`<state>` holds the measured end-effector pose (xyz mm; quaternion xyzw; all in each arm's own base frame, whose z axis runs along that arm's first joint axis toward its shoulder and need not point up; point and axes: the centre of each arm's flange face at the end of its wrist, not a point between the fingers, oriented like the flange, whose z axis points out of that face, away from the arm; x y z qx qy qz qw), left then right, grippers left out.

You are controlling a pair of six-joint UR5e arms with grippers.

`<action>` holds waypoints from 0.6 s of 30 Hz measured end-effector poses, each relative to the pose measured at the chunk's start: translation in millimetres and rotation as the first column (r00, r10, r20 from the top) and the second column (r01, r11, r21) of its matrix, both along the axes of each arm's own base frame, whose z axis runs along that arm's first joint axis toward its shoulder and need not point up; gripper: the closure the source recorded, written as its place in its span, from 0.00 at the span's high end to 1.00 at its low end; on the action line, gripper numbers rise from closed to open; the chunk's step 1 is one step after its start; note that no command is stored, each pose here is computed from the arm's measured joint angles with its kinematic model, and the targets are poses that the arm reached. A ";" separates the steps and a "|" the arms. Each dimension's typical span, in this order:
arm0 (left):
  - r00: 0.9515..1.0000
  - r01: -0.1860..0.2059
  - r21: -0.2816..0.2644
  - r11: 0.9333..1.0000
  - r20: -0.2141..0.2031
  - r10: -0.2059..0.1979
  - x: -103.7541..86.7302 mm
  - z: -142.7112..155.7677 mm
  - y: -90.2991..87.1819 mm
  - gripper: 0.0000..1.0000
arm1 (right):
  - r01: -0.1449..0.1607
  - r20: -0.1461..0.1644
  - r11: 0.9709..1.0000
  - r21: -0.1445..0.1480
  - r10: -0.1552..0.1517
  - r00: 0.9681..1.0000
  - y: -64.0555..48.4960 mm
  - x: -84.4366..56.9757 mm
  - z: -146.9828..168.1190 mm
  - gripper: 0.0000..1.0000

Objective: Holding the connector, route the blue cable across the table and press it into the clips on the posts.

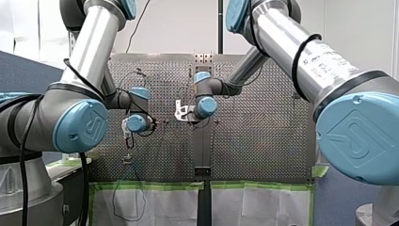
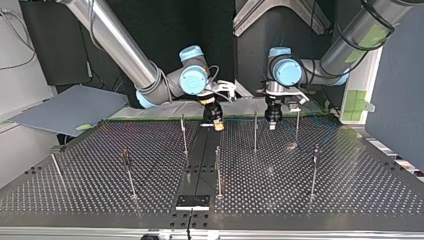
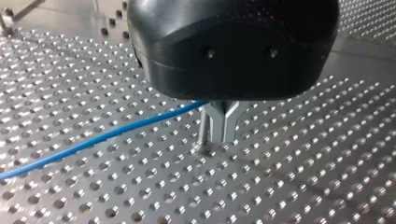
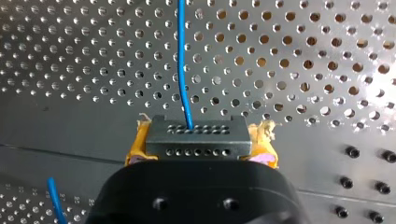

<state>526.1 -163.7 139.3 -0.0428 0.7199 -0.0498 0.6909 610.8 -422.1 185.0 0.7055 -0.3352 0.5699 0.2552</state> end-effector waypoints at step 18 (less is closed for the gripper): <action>0.999 -0.036 0.011 0.999 0.022 0.036 37.3 28.7 18.9 0.30 | 0.016 0.026 1.000 -0.002 -0.016 1.000 -35.7 -19.4 6.1 0.00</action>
